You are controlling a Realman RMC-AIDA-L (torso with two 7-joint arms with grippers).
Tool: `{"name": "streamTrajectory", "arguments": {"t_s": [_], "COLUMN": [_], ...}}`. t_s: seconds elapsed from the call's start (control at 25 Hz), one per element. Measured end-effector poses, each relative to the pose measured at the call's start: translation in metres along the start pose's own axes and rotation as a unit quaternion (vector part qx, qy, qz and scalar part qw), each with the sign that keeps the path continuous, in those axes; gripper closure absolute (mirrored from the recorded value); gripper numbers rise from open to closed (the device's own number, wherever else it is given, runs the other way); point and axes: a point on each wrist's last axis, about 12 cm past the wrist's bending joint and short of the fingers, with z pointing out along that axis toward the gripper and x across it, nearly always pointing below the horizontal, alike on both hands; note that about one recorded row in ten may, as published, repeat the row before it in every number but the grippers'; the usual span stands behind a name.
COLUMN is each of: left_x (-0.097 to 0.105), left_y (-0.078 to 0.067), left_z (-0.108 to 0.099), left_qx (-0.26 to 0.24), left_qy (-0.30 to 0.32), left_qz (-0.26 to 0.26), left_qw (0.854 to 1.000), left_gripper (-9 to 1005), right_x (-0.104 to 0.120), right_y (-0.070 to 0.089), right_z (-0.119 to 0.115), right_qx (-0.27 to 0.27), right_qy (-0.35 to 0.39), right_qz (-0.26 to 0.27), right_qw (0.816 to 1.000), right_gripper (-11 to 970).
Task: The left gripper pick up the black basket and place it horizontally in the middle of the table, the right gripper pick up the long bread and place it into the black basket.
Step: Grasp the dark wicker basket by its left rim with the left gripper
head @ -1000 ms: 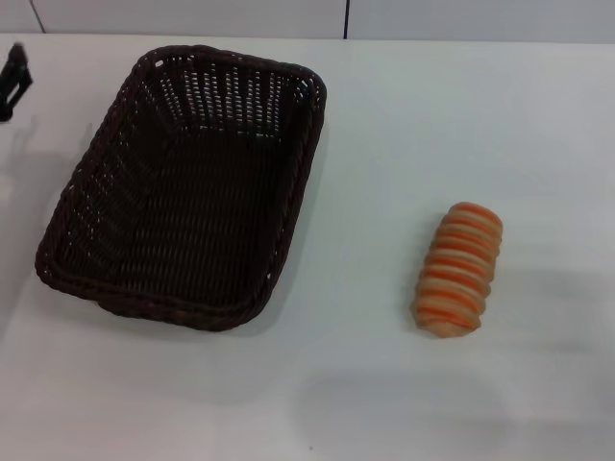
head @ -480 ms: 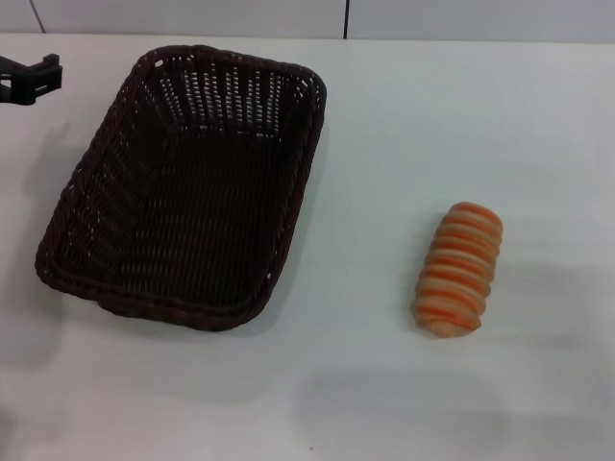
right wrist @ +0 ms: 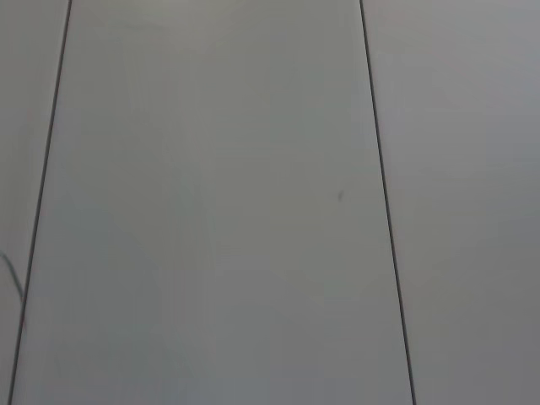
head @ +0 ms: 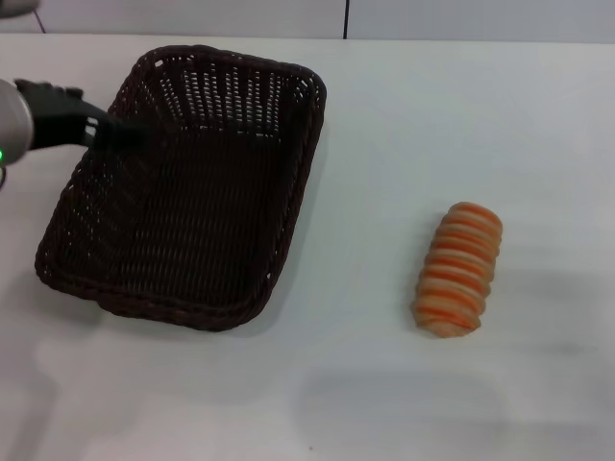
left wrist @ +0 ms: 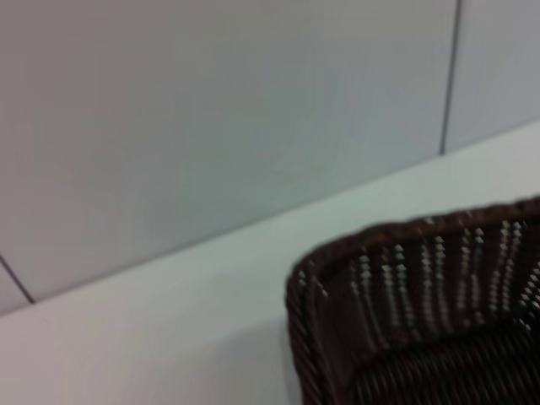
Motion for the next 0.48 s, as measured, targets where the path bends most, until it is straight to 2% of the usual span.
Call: {"name": "streamTrajectory", "arguments": {"t_s": [0.12,0.16,0.2,0.48], "left_x": [0.002,0.006,0.007,0.014], "left_y": [-0.002,-0.001,-0.001,0.008], "left_z": [0.005,0.017,0.019,0.035], "left_qx": [0.006,0.007,0.007,-0.002], "left_qy": [0.008,0.02,0.021,0.031], "left_qz": [0.0,-0.006,-0.007,-0.019], "left_qw": [1.0,1.0,1.0,0.999], "left_gripper": [263,265,267,279], "right_x": [-0.001,-0.001,-0.001,-0.001], "right_y": [-0.001,-0.002,-0.002,-0.002], "right_z": [-0.002,-0.002,-0.002,-0.002], "right_qx": [0.001,0.001,0.001,0.001], "right_qy": [-0.001,-0.001,-0.001,0.0], "right_qz": [-0.002,-0.002,-0.002,-0.003], "right_qw": [1.0,1.0,1.0,1.0], "right_gripper": [149,149,148,148]}}
